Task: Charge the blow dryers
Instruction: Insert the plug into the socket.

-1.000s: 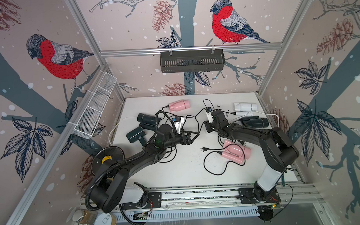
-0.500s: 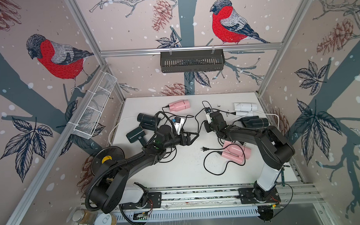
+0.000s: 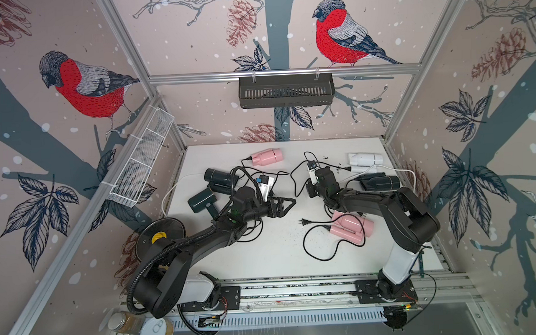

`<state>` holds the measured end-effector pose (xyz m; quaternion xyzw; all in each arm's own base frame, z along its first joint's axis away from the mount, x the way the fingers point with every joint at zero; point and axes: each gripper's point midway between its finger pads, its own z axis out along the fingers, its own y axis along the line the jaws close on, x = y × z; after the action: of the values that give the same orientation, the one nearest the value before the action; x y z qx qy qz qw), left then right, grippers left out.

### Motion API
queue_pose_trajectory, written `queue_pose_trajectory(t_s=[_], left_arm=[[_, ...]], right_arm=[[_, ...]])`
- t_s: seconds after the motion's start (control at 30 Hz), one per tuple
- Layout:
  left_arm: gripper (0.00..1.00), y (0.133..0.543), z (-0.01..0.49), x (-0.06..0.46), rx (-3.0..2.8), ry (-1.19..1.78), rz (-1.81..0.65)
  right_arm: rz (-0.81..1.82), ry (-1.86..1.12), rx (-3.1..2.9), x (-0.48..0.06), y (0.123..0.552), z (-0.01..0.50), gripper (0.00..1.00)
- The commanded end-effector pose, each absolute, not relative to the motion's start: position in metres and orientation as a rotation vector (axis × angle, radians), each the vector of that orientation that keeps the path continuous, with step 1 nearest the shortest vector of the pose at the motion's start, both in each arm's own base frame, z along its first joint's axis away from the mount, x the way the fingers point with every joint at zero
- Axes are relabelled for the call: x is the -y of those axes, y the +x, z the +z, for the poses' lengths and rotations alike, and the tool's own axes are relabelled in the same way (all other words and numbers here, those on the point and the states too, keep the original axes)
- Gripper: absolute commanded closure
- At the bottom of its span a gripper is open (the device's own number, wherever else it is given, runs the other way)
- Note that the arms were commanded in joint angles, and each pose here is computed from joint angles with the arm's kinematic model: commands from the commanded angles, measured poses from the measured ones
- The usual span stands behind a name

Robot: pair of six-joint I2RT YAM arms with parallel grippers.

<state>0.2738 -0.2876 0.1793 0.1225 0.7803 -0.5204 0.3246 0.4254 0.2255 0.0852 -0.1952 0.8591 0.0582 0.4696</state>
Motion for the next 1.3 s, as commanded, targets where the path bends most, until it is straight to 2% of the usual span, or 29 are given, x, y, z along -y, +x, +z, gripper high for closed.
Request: queue_pose_trajectory(t_s=[0.0, 0.3, 0.73, 1.03, 1.27], left_arm=[[0.07, 0.275, 0.191, 0.290, -1.990, 0.341, -1.383], [0.07, 0.276, 0.191, 0.290, -1.992, 0.341, -1.384], [0.07, 0.276, 0.193, 0.290, -1.992, 0.343, -1.383], [0.07, 0.277, 0.195, 0.292, -1.991, 0.347, -1.383], [0.07, 0.277, 0.196, 0.292, -1.990, 0.349, -1.383]], right_arm=[[0.192, -0.408, -2.082, -0.220, 0.429, 0.092, 0.82], [0.285, -0.360, -2.099, -0.215, 0.429, 0.087, 0.89], [-0.019, -0.404, -2.184, -0.209, 0.426, 0.047, 0.94], [0.050, -0.483, -2.298, -0.220, 0.421, 0.028, 0.95], [-0.084, -0.513, -2.311, -0.217, 0.422, 0.026, 0.96]])
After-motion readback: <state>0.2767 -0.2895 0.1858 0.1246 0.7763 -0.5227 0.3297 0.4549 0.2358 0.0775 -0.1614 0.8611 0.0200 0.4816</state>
